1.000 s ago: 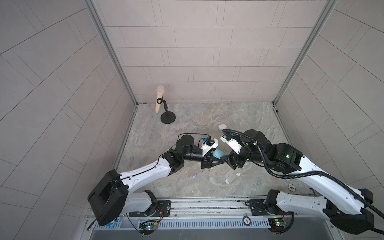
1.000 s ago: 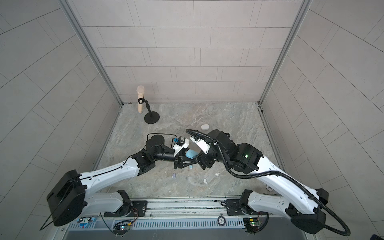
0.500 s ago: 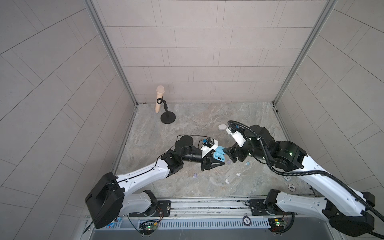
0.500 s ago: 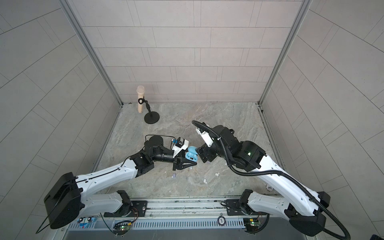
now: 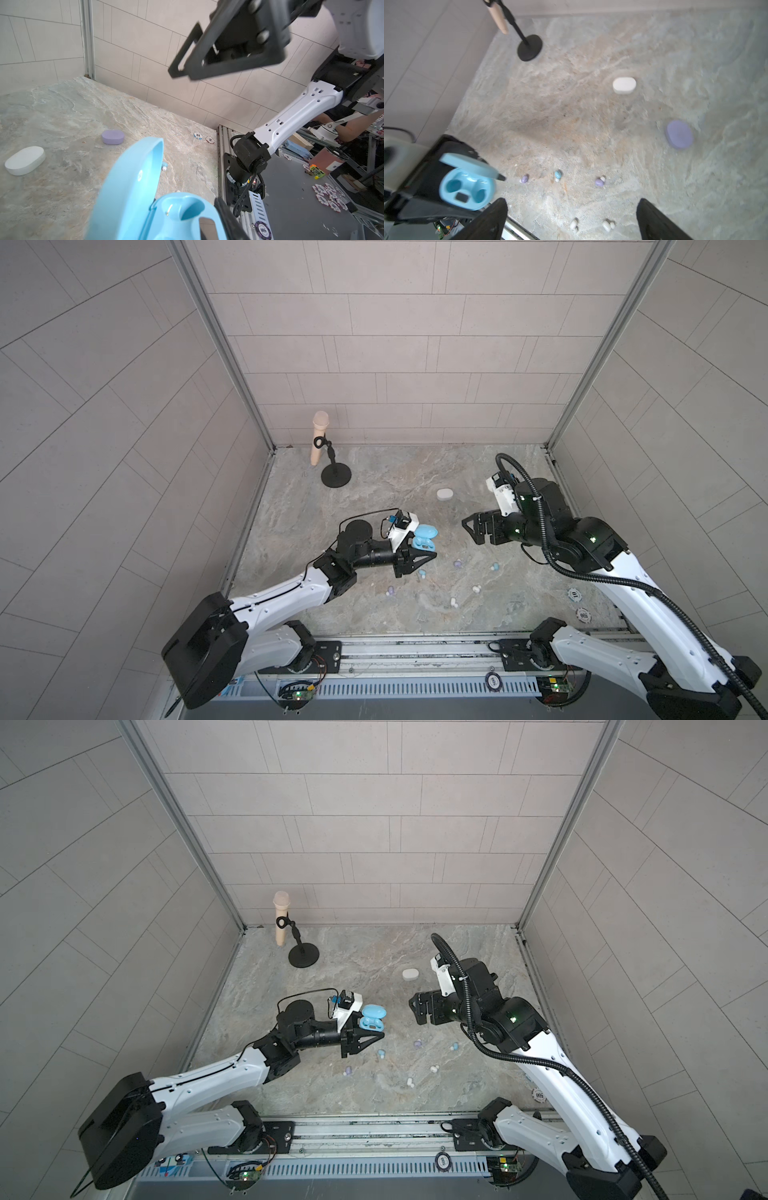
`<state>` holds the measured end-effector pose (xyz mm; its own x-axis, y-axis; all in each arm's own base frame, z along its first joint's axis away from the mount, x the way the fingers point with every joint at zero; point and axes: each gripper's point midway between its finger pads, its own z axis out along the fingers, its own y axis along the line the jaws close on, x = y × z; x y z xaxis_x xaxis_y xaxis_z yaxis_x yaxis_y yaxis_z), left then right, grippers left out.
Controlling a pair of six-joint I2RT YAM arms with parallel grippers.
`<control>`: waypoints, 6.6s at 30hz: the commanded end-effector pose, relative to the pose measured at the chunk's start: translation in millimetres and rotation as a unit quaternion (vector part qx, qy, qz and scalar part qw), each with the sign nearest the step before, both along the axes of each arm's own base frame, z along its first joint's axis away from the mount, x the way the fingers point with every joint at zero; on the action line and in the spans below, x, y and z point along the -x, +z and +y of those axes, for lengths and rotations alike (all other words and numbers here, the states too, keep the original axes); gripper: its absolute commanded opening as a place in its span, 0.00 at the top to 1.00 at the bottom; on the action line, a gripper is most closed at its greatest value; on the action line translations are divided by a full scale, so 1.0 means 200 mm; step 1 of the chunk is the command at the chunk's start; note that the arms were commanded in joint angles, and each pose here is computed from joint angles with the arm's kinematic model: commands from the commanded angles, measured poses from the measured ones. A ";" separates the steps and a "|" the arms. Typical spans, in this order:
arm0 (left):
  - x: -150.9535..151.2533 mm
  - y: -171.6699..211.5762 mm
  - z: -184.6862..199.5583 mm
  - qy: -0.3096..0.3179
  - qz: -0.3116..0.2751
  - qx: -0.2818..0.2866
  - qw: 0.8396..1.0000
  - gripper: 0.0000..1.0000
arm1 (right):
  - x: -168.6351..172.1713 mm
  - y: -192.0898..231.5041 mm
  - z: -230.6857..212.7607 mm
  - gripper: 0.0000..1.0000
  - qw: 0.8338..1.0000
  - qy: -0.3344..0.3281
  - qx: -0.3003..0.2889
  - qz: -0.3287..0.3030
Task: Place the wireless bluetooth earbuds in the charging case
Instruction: 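Release the case with the right gripper and move it toward the light-blue earbud, then lower the right gripper over the light-blue earbud to grasp it, then lift the light-blue earbud and carry it toward the case in the left gripper, then lower the earbud into the open case slot and open the right gripper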
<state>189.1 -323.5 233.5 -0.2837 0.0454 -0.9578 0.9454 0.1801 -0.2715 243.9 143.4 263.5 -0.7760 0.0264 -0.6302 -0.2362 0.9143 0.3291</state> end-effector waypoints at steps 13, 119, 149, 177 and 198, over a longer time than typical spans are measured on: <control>-0.07 0.13 -0.03 -0.001 -0.039 0.029 0.999 0.99 | 0.04 -0.91 -0.40 0.31 0.930 -0.190 0.052 0.310; -0.01 0.15 0.01 -0.003 -0.057 0.024 0.998 0.99 | -0.02 -1.30 -0.39 0.72 0.893 -0.215 0.125 0.376; -0.01 0.17 -0.02 -0.013 -0.067 0.029 0.997 0.98 | -0.05 -0.37 0.10 1.00 0.981 0.027 -0.097 0.166; 0.12 0.43 -0.22 -0.137 -0.091 0.115 0.980 0.98 | 0.40 0.40 0.39 1.00 0.922 0.304 -0.238 -0.011; 0.17 0.44 -0.21 -0.150 -0.110 0.109 0.976 0.98 | 0.34 0.32 0.45 1.00 0.932 0.296 -0.209 -0.007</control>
<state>163.9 -370.1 298.4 -0.1402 -0.0662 -0.9879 0.9834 -0.1255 -0.1311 174.1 232.9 329.1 -0.7405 -0.1444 -0.6564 -0.6495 0.4049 0.6436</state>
